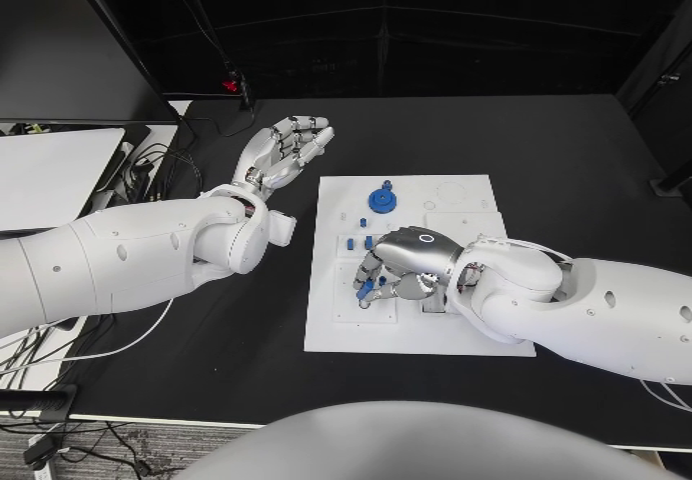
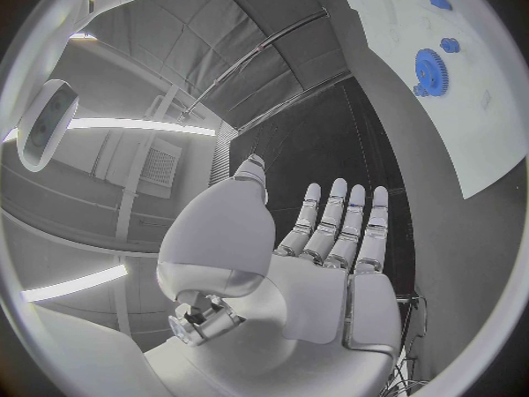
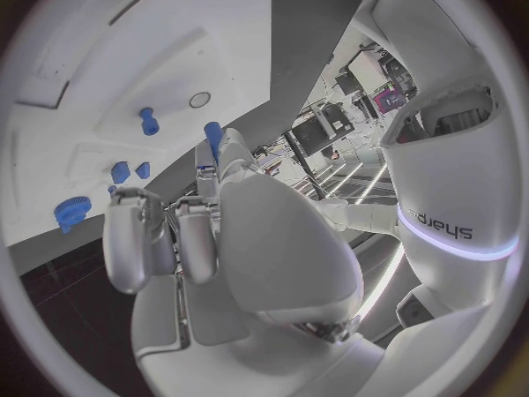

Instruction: Assemble the parts on the task board

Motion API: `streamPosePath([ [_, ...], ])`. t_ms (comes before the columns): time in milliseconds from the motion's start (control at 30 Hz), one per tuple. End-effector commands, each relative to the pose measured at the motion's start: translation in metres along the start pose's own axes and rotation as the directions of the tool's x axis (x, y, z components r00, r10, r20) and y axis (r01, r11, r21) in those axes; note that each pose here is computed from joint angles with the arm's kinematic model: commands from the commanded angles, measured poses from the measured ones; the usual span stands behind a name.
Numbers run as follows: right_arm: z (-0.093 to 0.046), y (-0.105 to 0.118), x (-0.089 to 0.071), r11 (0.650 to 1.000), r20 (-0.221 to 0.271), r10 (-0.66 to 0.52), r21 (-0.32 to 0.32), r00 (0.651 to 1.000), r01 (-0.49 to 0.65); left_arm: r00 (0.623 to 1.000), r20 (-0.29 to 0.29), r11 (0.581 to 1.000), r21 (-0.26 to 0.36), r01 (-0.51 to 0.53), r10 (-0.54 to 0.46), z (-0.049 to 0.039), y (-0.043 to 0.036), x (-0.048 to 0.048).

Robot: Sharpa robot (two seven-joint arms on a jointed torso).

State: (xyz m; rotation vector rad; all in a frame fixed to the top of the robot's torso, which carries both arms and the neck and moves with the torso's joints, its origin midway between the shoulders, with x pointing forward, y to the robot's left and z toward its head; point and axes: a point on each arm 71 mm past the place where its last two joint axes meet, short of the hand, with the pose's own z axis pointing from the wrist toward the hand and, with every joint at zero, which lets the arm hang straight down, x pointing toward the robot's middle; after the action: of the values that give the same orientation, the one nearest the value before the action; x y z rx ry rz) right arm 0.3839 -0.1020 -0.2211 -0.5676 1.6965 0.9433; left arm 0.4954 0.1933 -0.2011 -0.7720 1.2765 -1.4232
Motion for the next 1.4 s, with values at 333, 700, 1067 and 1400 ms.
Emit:
streamPosePath([
  [333,0.005,0.003,0.006,0.994,-0.049,-0.109,-0.013,0.993,0.108,1.000,-0.007,0.994,0.112,0.007,-0.007,0.0001,-0.0087,0.0010],
  [700,0.008,0.003,0.011,0.992,-0.097,-0.122,0.004,0.988,0.123,1.000,-0.008,0.994,0.112,0.008,-0.007,0.0002,-0.0085,0.0008],
  [1067,0.011,0.004,0.013,0.991,-0.123,-0.130,0.017,0.984,0.133,1.000,-0.006,0.994,0.110,0.007,-0.006,-0.0001,-0.0084,0.0002],
  [1400,0.011,0.004,0.015,0.990,-0.148,-0.133,0.025,0.980,0.138,1.000,-0.007,0.994,0.110,0.007,-0.007,0.0002,-0.0084,0.0007],
])
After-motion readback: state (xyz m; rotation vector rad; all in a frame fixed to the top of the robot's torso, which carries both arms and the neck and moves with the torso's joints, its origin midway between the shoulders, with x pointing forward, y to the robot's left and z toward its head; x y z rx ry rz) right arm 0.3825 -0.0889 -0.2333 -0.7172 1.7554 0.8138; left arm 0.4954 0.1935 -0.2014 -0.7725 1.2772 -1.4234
